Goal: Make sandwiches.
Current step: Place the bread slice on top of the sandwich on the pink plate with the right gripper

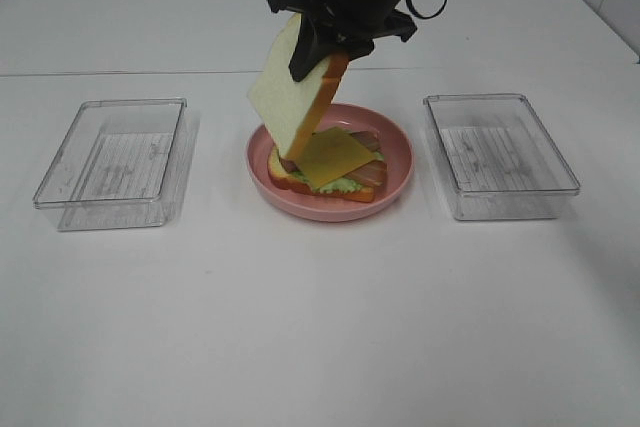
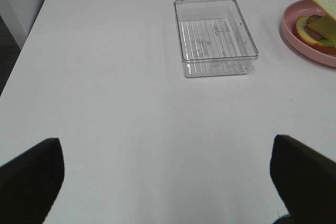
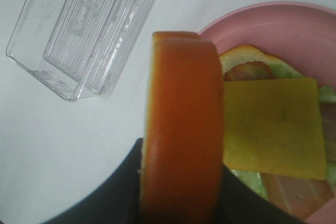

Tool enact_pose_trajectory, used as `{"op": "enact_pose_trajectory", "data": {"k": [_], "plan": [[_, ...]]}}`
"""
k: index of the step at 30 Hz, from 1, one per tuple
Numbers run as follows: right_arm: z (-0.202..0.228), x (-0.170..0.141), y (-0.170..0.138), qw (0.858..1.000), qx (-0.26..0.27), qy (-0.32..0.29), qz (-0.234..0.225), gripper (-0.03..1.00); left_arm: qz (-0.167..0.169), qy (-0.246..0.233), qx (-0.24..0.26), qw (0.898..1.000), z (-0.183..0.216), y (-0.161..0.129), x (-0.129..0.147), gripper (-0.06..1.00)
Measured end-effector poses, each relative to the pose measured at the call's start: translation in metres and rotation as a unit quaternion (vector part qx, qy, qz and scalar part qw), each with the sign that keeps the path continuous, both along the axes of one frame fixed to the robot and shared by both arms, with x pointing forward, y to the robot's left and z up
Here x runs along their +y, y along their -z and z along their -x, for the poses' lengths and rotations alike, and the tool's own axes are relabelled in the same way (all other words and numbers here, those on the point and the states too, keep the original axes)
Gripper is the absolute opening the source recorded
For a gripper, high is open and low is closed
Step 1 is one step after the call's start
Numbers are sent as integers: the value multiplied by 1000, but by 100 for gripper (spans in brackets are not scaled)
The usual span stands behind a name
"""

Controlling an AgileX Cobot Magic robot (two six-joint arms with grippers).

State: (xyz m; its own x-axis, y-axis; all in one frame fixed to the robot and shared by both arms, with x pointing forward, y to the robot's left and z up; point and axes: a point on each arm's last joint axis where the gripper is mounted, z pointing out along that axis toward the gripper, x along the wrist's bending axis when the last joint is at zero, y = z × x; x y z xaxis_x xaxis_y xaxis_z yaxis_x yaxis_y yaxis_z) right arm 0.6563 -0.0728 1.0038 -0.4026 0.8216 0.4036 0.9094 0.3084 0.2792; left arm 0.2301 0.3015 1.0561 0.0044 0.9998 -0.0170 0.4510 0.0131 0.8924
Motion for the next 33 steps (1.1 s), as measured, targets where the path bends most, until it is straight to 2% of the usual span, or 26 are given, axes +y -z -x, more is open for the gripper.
{"op": "enact_pose_trajectory", "data": {"k": [2, 4, 7, 9, 13, 21, 22, 23, 24, 25, 26, 27, 28, 29, 31, 33], "plan": [[0, 2, 3, 1000, 4, 0, -2, 25, 0, 0, 0, 1000, 0, 0, 0, 99], [-4, 4, 22, 1000, 26, 2, -1, 25, 0, 0, 0, 1000, 0, 0, 0, 99], [-4, 4, 26, 1000, 29, 3, 1, 25, 0, 0, 0, 1000, 0, 0, 0, 99], [-9, 6, 41, 999, 34, 8, 4, 25, 0, 0, 0, 1000, 0, 0, 0, 99], [-12, 6, 50, 999, 30, 11, 10, 25, 0, 0, 0, 1000, 0, 0, 0, 99], [-16, -1, 59, 998, 16, 27, 53, 26, 0, 0, 0, 1000, 0, 0, 0, 99], [-17, -2, 59, 998, 13, 28, 60, 29, 0, 0, 0, 1000, 0, 0, 0, 99], [-18, -4, 60, 997, 4, 28, 76, 41, 0, 0, 0, 1000, 0, 0, 0, 99], [-18, -4, 60, 997, 4, 28, 76, 41, 0, 0, 0, 1000, 0, 0, 0, 99], [-20, -8, 62, 995, -6, 26, 98, 49, 0, 0, 0, 1000, 0, 0, 0, 99], [-20, -9, 62, 994, -9, 23, 105, 65, 0, 0, 0, 1000, 0, 0, 0, 99], [-20, -9, 62, 994, -9, 23, 105, 65, 0, 0, 0, 1000, 0, 0, 0, 99], [-21, -13, 64, 993, -13, 21, 118, 80, 0, 0, 0, 1000, 0, 0, 0, 99], [-21, -13, 64, 993, -13, 21, 118, 80, 0, 0, 0, 1000, 0, 0, 0, 99], [-21, -15, 61, 991, -11, 12, 131, 92, 0, 0, 0, 1000, 0, 0, 0, 99], [-22, -15, 55, 990, -15, 6, 139, 94, 0, 0, 0, 1000, 0, 0, 0, 99]]}}
